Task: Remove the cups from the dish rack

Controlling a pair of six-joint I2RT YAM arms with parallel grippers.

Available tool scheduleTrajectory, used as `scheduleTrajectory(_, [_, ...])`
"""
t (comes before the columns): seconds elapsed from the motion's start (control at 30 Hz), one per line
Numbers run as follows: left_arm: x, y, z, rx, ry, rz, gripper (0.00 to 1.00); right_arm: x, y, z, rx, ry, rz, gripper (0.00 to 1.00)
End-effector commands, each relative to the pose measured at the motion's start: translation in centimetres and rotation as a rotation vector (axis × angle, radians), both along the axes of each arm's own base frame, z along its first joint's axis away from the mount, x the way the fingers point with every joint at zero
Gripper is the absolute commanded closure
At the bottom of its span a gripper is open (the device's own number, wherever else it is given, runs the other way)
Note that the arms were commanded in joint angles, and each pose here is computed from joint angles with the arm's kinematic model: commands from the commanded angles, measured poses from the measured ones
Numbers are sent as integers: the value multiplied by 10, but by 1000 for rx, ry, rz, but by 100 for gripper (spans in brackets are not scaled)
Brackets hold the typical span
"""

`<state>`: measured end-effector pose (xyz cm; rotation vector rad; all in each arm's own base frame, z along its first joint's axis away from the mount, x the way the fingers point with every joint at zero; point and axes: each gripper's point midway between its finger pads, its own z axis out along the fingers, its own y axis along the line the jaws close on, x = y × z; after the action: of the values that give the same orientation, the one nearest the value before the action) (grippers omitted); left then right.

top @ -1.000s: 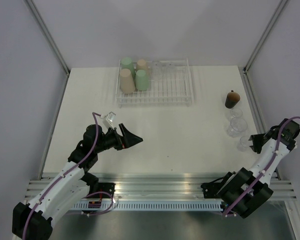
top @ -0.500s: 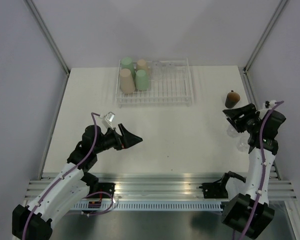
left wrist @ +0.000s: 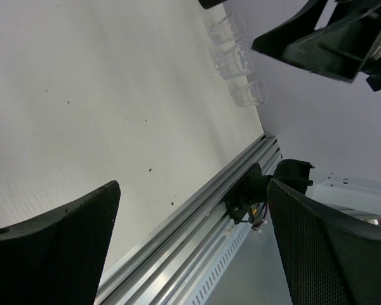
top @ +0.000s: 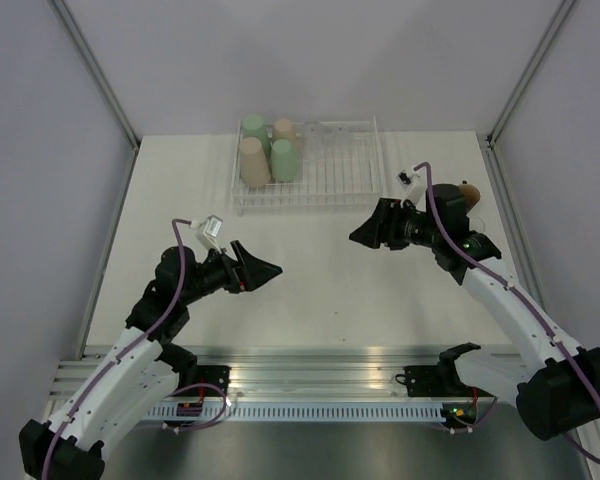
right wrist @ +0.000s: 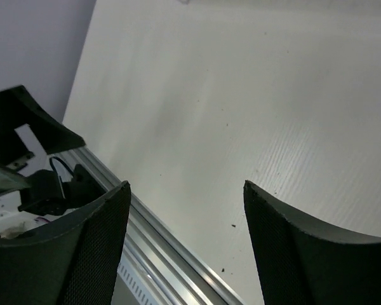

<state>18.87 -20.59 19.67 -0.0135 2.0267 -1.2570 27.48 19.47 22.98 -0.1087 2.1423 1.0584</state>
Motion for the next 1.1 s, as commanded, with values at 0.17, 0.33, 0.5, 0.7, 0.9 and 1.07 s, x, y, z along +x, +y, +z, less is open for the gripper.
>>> scheduleTrajectory(0.17, [36, 1, 59, 76, -161, 60, 0, -30, 16, -58, -255, -40, 55, 20])
scheduleTrajectory(0.33, [48, 1, 75, 69, -180, 93, 0, -53, 18, -69, -256, -60, 62, 15])
scheduleTrajectory(0.5, [45, -1, 62, 57, -146, 81, 0, -61, 34, -84, -344, -55, 68, 13])
scheduleTrajectory(0.7, [33, 2, 56, 60, -173, 61, 0, -83, 77, -111, -499, -83, 158, 12])
scheduleTrajectory(0.9, [20, 12, 60, 69, -211, 72, 0, -95, 121, -105, -479, -137, 237, 12])
scheduleTrajectory(1.07, [20, 13, 71, 65, -180, 84, 0, -114, 147, -112, -475, -166, 301, 12])
